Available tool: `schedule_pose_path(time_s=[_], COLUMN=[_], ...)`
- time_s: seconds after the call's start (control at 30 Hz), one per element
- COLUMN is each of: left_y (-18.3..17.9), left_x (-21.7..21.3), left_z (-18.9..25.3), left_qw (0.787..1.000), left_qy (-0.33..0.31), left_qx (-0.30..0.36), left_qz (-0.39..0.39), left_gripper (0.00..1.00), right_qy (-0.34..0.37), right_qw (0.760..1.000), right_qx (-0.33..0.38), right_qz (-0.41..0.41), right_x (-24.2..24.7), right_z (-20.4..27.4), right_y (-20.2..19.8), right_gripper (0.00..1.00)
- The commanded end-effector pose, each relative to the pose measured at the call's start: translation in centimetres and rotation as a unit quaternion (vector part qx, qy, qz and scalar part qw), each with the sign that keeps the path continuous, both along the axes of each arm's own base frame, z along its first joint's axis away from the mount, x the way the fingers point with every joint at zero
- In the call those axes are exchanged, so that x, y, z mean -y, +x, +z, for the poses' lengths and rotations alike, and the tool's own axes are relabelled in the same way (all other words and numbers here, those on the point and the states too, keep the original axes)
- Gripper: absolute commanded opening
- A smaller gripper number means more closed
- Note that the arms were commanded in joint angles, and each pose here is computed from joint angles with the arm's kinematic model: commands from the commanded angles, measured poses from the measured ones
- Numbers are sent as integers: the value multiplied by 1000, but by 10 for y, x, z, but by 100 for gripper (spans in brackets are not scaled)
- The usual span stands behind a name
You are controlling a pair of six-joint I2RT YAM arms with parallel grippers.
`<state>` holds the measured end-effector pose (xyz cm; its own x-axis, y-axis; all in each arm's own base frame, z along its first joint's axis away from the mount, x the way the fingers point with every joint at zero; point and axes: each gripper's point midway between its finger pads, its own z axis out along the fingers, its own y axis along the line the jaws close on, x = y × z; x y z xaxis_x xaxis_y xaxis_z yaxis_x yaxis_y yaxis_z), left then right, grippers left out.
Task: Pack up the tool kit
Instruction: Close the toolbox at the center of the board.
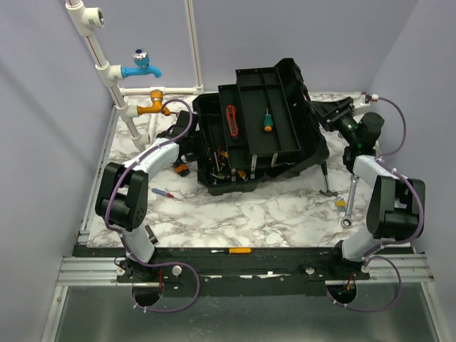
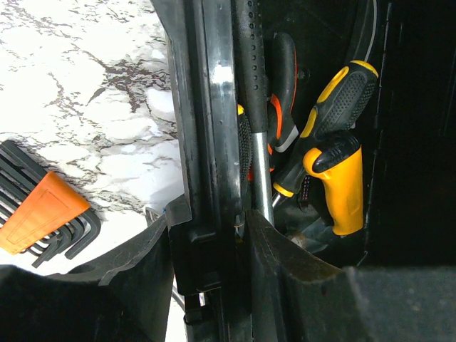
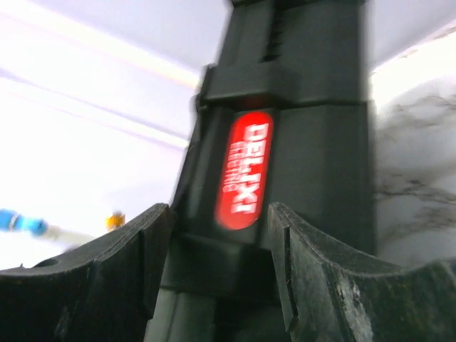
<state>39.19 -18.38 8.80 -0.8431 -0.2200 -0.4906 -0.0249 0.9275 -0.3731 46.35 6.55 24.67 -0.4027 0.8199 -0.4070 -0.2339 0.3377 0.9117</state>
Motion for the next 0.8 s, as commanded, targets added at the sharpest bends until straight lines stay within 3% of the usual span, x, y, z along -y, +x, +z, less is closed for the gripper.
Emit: schedule_pose_path(time_s=[0.0,0.37,0.63,0.77], left_y=[1,-10,-13,-12], left_x=[92,88,86,88], left_z=[42,51,52,55], left_qw=[981,979,979,977], left_qy=[-95,-103,-110,-114], left_qx=[81,89,91,96], left_qz=[-149,-149,-149,-150], left_gripper=[31,31,31,31], right_qy=[-111,-260,-253,-237], right_qw=[978,949,935,939], right_qx=[4,-21,-3,26], right_qz=[175,178,250,249], right_x=[-111,-197,-267,-275], right_z=[13,2,4,33], right_y=[-57,-73,-107,-113], right_gripper=[64,64,64,64])
